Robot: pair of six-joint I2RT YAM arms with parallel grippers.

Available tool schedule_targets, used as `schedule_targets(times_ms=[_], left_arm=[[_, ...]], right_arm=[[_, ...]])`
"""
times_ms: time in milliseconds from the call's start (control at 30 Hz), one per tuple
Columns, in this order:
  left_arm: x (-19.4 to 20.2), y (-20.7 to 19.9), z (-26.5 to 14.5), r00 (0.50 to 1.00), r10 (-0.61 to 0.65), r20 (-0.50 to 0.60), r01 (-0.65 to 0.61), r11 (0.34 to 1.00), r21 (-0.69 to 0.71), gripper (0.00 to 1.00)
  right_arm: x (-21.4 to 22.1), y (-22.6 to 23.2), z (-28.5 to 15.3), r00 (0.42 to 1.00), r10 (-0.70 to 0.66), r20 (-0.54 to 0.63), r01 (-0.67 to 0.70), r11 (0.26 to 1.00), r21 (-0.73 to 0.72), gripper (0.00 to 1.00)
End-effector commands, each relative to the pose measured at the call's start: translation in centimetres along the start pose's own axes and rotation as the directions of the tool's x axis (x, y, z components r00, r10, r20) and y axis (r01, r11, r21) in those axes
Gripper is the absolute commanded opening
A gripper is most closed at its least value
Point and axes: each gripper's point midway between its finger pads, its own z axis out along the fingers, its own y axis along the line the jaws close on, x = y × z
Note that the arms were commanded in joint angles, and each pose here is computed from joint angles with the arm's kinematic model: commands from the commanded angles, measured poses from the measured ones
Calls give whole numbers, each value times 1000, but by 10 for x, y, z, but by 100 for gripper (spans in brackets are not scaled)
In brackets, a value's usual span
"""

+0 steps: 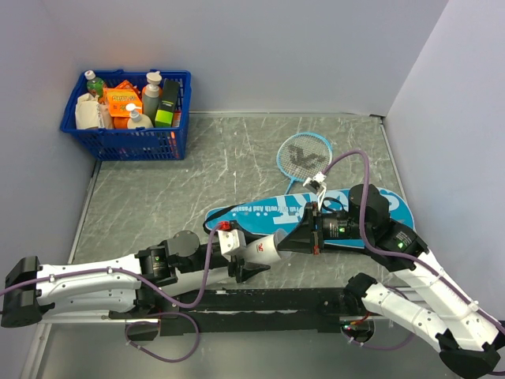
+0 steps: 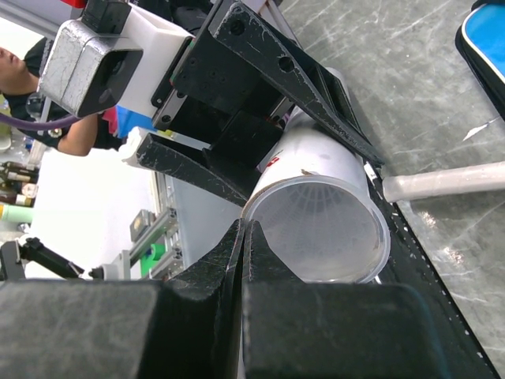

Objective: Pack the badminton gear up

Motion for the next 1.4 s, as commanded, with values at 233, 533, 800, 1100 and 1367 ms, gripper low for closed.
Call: schedule_targets(times_ms=[233, 533, 800, 1100, 1367], left_arm=[[-22, -6, 1, 992, -84, 89, 83, 996, 15, 1], [-24, -3, -1, 992, -80, 93, 80, 997, 1, 1], [-25, -1, -3, 992, -71, 101, 73, 997, -12, 1], [-26, -1, -4, 992, -72, 106, 74, 997, -15, 1], [-26, 0, -4, 992, -73, 103, 75, 997, -15, 1]], right_arm=[[-2, 13, 2, 1000, -16, 8, 17, 997, -69, 0], [2, 13, 4, 1000, -13, -8, 12, 997, -75, 0], [11, 8, 6, 1000, 4, -25, -6, 998, -64, 0], [15, 8, 8, 999, 16, -37, -18, 998, -61, 0], [16, 14, 16, 998, 12, -53, -17, 996, -90, 18]])
